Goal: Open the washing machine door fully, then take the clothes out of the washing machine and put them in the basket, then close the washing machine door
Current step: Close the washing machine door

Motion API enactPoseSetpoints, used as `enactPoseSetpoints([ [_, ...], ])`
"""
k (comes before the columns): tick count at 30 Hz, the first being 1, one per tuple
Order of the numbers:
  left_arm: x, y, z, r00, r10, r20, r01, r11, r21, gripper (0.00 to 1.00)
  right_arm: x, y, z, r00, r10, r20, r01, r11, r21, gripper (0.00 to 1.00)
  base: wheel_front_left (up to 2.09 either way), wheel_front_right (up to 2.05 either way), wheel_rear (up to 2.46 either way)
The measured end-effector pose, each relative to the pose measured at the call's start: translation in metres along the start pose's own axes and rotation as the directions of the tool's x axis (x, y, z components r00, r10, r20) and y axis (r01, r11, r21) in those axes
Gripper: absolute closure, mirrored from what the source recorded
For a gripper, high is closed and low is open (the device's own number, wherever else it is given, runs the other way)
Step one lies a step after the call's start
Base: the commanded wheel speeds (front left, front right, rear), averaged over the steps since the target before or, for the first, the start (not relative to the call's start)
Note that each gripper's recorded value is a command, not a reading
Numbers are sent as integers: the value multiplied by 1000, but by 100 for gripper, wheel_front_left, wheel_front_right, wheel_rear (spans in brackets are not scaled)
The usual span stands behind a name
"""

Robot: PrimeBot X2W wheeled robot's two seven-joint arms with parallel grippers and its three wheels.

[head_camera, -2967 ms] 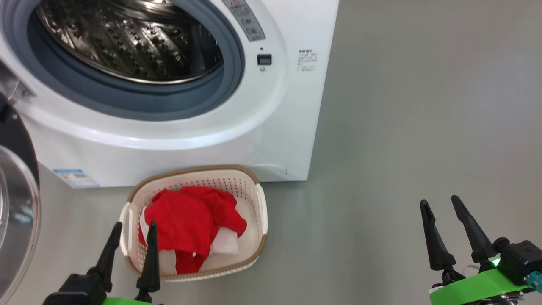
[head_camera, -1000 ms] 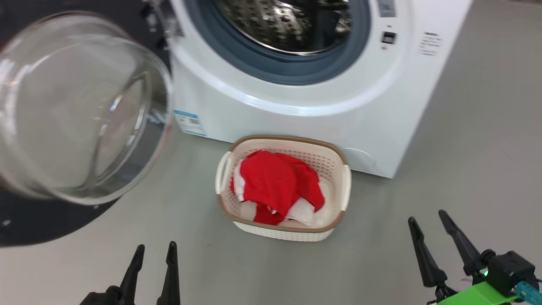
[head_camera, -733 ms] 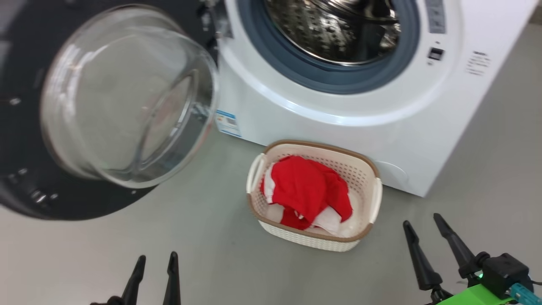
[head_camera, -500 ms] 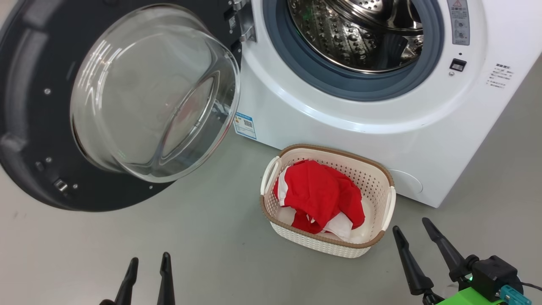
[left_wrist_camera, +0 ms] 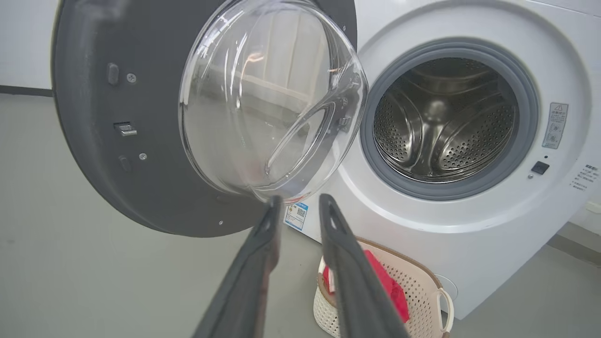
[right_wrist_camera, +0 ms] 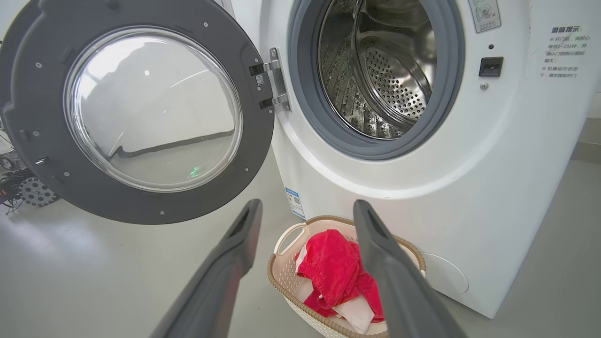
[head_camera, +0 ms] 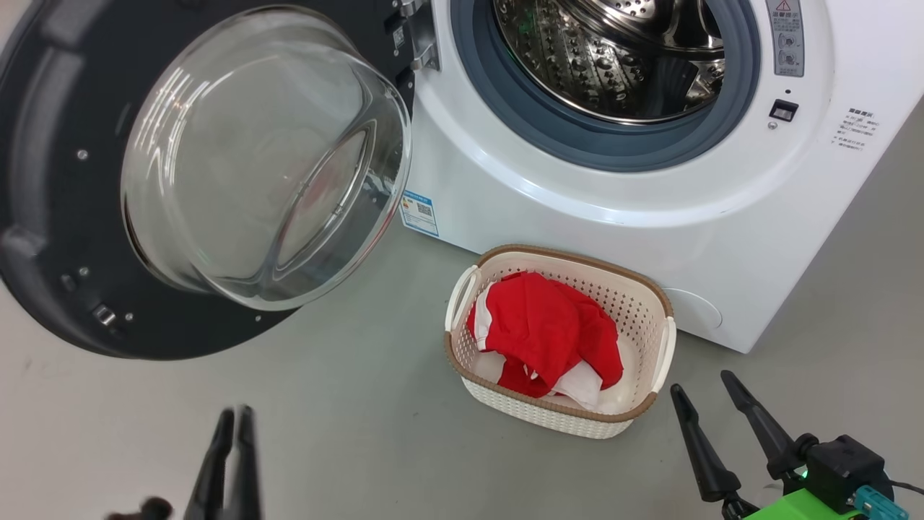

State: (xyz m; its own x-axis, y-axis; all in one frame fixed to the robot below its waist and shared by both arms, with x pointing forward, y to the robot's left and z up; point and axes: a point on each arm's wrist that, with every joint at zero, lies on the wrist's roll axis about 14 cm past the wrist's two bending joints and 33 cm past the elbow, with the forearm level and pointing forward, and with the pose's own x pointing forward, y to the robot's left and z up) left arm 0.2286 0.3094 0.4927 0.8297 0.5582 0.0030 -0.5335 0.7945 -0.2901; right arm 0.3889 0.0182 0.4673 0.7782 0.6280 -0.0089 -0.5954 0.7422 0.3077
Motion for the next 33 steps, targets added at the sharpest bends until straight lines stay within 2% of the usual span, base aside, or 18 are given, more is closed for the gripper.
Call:
enactPoseSetpoints([
  [4, 15, -1, 45, 990, -16, 140, 14, 1000, 13, 100, 1, -5, 0, 1000, -14, 4, 14, 1000, 4, 0, 0, 0, 0],
  [7, 33, 1, 98, 954, -37, 298, 24, 999, 49, 100, 2, -9, -1, 1000, -22, 2, 22, 1000, 9, 0, 0, 0, 0],
  [11, 49, 5, 174, 862, -55, 504, 0, 994, 109, 100, 3, -13, -3, 1000, -28, -2, 28, 1000, 13, 0, 0, 0, 0],
  [14, 56, 2, 228, 772, -81, 630, -3, 991, 131, 100, 3, -18, -5, 999, -38, -5, 38, 999, 14, 0, 0, 0, 0],
  [15, 61, 5, 258, 720, -84, 689, -11, 991, 132, 100, 4, -22, -5, 999, -47, -6, 47, 999, 16, 0, 0, 0, 0],
  [20, 78, 28, 316, 633, -27, 774, -24, 998, 55, 100, 5, -26, -8, 998, -54, -11, 54, 998, 20, 0, 0, 0, 0],
  [23, 95, 49, 330, 634, 39, 772, -25, 999, -31, 100, 6, -29, -10, 998, -58, -15, 58, 998, 21, 0, 0, 0, 0],
  [26, 117, 78, 323, 676, 138, 723, -40, 988, -151, 100, 5, -31, -10, 998, -63, -14, 63, 998, 21, 0, 0, 0, 0],
  [28, 133, 98, 306, 735, 200, 648, -69, 973, -222, 100, 5, -32, -10, 998, -65, -13, 65, 998, 18, 0, 0, 0, 0],
  [33, 160, 130, 270, 843, 294, 451, -145, 931, -336, 100, 3, -34, -9, 997, -73, -11, 73, 997, 17, 0, 0, 0, 0],
])
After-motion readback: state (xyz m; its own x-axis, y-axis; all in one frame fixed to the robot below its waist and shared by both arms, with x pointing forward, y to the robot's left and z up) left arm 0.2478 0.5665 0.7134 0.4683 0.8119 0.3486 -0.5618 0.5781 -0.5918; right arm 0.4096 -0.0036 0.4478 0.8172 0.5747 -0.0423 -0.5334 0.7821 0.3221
